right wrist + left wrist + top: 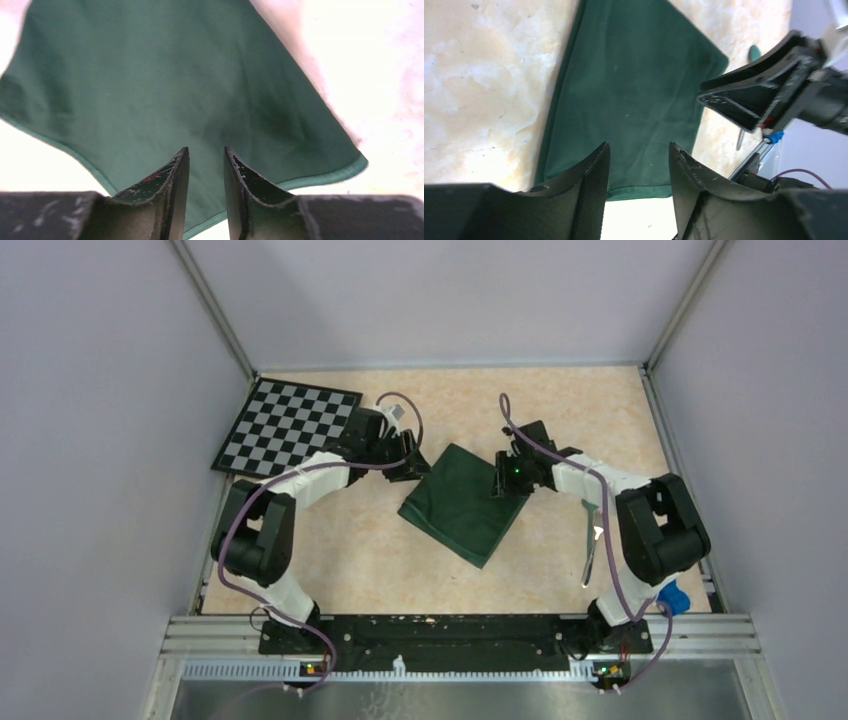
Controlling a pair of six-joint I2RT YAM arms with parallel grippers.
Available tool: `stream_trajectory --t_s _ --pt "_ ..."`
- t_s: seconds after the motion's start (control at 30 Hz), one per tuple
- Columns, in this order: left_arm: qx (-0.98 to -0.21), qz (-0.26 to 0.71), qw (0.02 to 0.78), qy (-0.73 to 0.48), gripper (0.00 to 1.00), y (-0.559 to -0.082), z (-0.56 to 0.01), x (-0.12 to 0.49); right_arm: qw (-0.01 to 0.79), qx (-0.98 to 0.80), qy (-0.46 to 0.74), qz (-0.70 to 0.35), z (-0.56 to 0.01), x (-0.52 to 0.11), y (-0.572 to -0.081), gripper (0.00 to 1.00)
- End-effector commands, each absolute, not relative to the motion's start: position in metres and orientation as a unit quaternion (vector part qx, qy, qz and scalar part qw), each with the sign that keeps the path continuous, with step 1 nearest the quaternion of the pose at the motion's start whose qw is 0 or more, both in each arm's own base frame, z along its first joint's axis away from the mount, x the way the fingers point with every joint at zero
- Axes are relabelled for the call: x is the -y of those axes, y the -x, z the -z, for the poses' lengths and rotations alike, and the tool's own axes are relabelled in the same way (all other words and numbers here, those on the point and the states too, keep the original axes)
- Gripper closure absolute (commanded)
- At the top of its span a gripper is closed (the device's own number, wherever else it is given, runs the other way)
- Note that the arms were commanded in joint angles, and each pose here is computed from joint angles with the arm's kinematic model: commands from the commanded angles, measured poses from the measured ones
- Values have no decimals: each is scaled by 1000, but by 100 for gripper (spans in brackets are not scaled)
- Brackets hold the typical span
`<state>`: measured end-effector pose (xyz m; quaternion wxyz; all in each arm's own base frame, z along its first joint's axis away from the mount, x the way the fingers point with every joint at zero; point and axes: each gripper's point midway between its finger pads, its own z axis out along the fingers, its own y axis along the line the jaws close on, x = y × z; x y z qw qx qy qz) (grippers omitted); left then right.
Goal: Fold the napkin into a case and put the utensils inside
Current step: Rotate the square-folded napkin at the center of the board, then smooth out the square-folded napkin at the center of the board.
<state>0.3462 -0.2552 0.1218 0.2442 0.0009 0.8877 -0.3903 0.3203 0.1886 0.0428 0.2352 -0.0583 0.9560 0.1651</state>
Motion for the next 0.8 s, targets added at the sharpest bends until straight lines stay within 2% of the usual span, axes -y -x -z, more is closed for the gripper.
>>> stream_trajectory --t_s 0.0,0.07,0.4,0.57,0.7,0.77 --pt "-882 401 245 -28 51 -353 -114 263 230 -930 43 -283 -59 -214 -332 73" --pt "-888 396 232 -28 55 -347 -100 260 223 -928 25 -296 -50 -207 -334 75" --pt "-927 325 186 -6 62 -290 -28 220 210 -934 20 -287 -32 -194 -335 76" --pt "-919 320 229 -16 60 -288 -62 212 207 -930 27 -303 -38 -200 -337 76" --pt "-905 340 254 -30 50 -290 -101 217 200 -918 39 -340 -49 -216 -335 75" --pt "-897 352 265 -32 47 -293 -112 220 204 -908 47 -363 -58 -230 -336 70"
